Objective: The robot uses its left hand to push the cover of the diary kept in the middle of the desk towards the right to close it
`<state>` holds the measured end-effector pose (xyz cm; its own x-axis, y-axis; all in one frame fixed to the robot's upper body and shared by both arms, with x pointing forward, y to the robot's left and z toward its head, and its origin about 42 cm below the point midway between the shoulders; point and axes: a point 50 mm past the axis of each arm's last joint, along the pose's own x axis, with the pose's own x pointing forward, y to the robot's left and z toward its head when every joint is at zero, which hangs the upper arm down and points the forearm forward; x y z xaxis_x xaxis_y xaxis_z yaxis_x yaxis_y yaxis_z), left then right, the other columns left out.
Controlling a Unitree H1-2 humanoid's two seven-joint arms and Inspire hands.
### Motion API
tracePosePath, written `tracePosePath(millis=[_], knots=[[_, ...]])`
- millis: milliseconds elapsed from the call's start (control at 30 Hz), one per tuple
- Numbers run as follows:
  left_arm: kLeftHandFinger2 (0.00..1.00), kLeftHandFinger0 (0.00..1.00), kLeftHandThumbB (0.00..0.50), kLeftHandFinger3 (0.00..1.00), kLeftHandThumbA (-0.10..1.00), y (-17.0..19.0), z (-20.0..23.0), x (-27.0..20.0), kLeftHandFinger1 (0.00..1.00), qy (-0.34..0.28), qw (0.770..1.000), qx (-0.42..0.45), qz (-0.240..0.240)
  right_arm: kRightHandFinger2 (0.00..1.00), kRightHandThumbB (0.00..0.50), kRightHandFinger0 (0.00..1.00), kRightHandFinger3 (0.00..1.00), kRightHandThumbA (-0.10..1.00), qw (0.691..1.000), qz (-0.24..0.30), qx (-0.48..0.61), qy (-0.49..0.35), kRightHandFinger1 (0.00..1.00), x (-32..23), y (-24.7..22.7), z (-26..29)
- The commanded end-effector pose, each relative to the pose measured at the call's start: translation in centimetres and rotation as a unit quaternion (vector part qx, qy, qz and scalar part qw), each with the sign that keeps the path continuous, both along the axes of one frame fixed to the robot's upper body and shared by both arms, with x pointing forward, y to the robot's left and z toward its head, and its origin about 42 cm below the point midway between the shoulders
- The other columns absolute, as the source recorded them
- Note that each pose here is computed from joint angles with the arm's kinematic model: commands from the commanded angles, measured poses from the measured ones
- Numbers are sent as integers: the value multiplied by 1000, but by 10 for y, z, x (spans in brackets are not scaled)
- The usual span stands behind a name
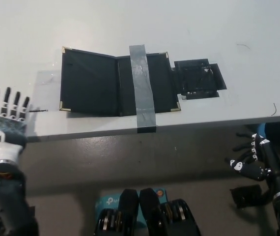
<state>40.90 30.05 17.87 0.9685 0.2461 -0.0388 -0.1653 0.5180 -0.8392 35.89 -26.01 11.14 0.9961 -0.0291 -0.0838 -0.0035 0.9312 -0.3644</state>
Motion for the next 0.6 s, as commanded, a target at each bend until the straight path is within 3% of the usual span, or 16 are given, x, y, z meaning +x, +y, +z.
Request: tracePosePath(millis=[0,100,467,567], knots=[[1000,1000,225,1000,1000,-22,35,23,1000,-54,991,-115,-36,463,108,287,723,854,999,13,-21,-38,355,16,-5,30],[1000,1000,232,1000,1000,-36,39,26,1000,-53,991,-117,-49,471,73,290,745,835,999,17,-24,-41,356,18,-5,31],[1000,1000,206,1000,1000,-62,8,26,1000,-5,989,-132,-70,445,62,277,732,794,998,22,-19,-49,338,23,1,35],[1000,1000,231,1000,1000,-61,-8,22,1000,11,989,-130,-65,437,68,271,728,794,998,24,-17,-53,334,25,3,36]])
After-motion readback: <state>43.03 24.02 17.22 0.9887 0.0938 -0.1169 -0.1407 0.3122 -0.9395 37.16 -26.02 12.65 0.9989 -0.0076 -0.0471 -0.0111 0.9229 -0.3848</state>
